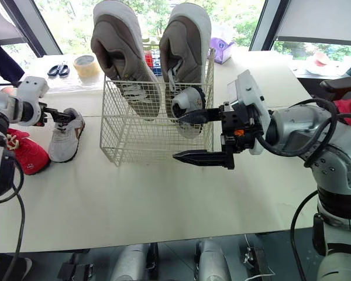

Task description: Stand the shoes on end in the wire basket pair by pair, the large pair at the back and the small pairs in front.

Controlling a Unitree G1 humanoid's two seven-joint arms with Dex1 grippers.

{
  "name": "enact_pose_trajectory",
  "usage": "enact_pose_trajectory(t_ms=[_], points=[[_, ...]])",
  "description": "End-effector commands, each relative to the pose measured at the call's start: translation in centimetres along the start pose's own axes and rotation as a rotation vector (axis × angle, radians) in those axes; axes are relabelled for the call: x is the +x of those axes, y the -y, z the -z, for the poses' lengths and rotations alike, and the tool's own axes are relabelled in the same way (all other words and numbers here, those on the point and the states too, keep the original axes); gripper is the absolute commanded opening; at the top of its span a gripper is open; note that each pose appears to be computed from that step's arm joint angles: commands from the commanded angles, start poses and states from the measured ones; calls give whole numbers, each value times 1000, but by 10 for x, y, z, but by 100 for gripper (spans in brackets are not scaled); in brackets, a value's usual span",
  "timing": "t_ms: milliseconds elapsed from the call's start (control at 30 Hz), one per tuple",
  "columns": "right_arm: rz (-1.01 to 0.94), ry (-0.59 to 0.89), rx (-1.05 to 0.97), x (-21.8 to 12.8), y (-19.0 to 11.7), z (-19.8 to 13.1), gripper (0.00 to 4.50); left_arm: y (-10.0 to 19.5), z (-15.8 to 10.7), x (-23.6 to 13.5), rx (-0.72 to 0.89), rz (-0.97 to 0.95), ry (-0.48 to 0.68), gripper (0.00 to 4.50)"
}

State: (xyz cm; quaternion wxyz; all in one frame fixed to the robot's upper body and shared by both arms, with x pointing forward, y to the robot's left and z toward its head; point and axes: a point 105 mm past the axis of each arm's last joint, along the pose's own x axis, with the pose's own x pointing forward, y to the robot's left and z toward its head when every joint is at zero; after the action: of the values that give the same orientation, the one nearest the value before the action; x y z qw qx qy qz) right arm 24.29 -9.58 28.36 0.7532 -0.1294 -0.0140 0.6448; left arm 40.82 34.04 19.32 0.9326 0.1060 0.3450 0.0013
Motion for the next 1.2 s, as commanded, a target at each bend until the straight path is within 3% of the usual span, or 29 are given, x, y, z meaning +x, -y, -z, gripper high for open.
enact_pose_trajectory(t_ms=[33, 200, 300, 433, 533, 600, 733, 767, 800, 867, 933, 1000, 1200], points=[[13, 14, -52, -3, -2, -12, 450, -7, 18, 8, -5, -49, -41, 264], [38, 8, -51, -4, 1, -11, 450, -3, 16, 10, -43, -32, -14, 10], [49, 2, -48, -6, 3, -10, 450, -7, 2, 4, -101, -37, 64, 4], [71, -7, -31, -13, 8, -11, 450, -16, -53, -30, -284, -12, 314, 4], [105, 42, 41, -25, 15, -18, 450, -25, -109, -85, -353, 41, 576, 4], [122, 77, 112, -35, 18, -21, 450, -19, -137, -135, -330, 82, 821, 4], [86, 99, 205, -47, 12, -26, 450, 1, -130, -224, -361, 88, 1274, 4], [88, 97, 216, -48, 13, -26, 450, 1, -123, -250, -441, 88, 1440, 4], [94, 95, 226, -49, 16, -26, 450, 3, -112, -258, -564, 146, 1512, 4], [107, 100, 249, -51, 22, -24, 450, 16, -92, -249, -585, 104, 1489, 4], [120, 141, 324, -57, 38, -19, 450, 72, -86, -239, -425, 190, 1436, 4], [125, 118, 364, -59, 46, -9, 450, 109, -84, -240, -391, 314, 1441, 4], [33, 37, 387, -47, 34, -1, 450, 153, -81, -230, -324, 452, 1417, 4]])
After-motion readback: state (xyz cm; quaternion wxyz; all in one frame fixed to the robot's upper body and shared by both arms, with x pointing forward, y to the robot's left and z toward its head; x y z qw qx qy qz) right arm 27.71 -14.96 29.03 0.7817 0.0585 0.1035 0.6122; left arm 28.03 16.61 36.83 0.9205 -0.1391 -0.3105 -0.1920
